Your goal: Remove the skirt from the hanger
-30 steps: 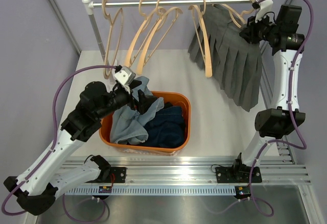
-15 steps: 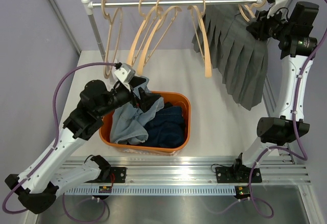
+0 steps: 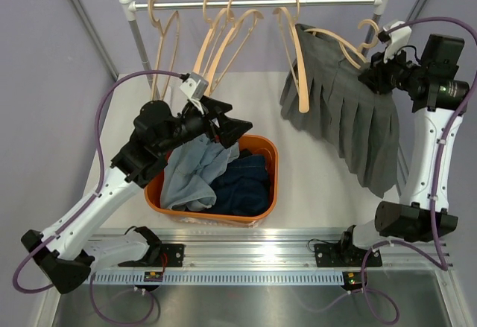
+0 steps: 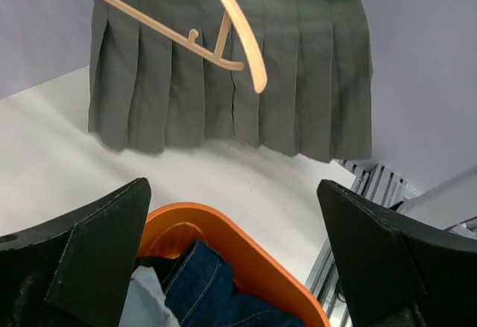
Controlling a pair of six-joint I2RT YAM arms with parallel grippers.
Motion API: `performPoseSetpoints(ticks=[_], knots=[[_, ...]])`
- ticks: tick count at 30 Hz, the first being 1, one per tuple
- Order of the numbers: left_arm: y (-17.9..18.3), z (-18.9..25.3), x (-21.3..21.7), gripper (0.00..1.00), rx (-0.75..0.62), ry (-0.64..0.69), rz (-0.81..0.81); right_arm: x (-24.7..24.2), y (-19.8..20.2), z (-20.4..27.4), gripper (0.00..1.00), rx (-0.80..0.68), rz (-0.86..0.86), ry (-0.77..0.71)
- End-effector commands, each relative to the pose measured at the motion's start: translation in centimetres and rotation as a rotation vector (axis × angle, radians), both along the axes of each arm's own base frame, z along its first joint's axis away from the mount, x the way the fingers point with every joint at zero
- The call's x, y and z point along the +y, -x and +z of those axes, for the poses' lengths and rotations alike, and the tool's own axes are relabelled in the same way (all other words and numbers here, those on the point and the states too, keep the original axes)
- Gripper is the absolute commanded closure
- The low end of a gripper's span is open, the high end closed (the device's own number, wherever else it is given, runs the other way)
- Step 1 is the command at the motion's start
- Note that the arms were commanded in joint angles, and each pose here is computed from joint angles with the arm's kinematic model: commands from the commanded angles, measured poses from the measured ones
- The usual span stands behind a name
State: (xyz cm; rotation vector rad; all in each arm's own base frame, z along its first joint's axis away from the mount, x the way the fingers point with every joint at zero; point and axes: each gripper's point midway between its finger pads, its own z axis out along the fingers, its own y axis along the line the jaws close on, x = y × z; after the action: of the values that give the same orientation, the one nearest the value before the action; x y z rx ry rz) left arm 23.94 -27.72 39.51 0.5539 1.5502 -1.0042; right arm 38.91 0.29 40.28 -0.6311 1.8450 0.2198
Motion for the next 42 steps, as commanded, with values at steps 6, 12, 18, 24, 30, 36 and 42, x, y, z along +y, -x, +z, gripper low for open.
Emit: performPoseSetpoints(ticks=[6, 12, 18, 24, 30, 36, 42], knots=[[0.4, 1.8, -4.7, 0.01, -0.05, -0.032, -0.09, -0.9, 7.3, -2.7, 1.0, 0.004, 0.033, 0.236], [0.3, -3.6, -7.7, 0.03, 0.071, -0.081, -0.124, -1.4, 12.3, -8.1, 1.0, 0.128, 0.09, 0.377], [-0.2, -6.6, -8.9, 0.03, 0.145, -0.096, -0.121, -0.3, 16.5, -11.1, 1.0, 0.184, 0.222, 0.45], [-1.4, -10.4, -9.4, 0.05, 0.219, -0.143, -0.078, 1.2, 18.8, -10.6, 1.0, 0.151, 0.311, 0.459], [-2.9, -11.1, -10.7, 0.12, 0.318, -0.106, -0.039, 2.2, 20.4, -10.0, 1.0, 0.082, 0.357, 0.487], [-5.3, -10.9, -10.1, 0.15, 0.456, -0.001, 0.047, 2.1, 21.1, -9.4, 1.0, 0.018, 0.351, 0.552], [-6.7, -10.8, -9.1, 0.16, 0.506, 0.073, 0.066, 2.5, 22.2, -9.6, 1.0, -0.008, 0.382, 0.58]])
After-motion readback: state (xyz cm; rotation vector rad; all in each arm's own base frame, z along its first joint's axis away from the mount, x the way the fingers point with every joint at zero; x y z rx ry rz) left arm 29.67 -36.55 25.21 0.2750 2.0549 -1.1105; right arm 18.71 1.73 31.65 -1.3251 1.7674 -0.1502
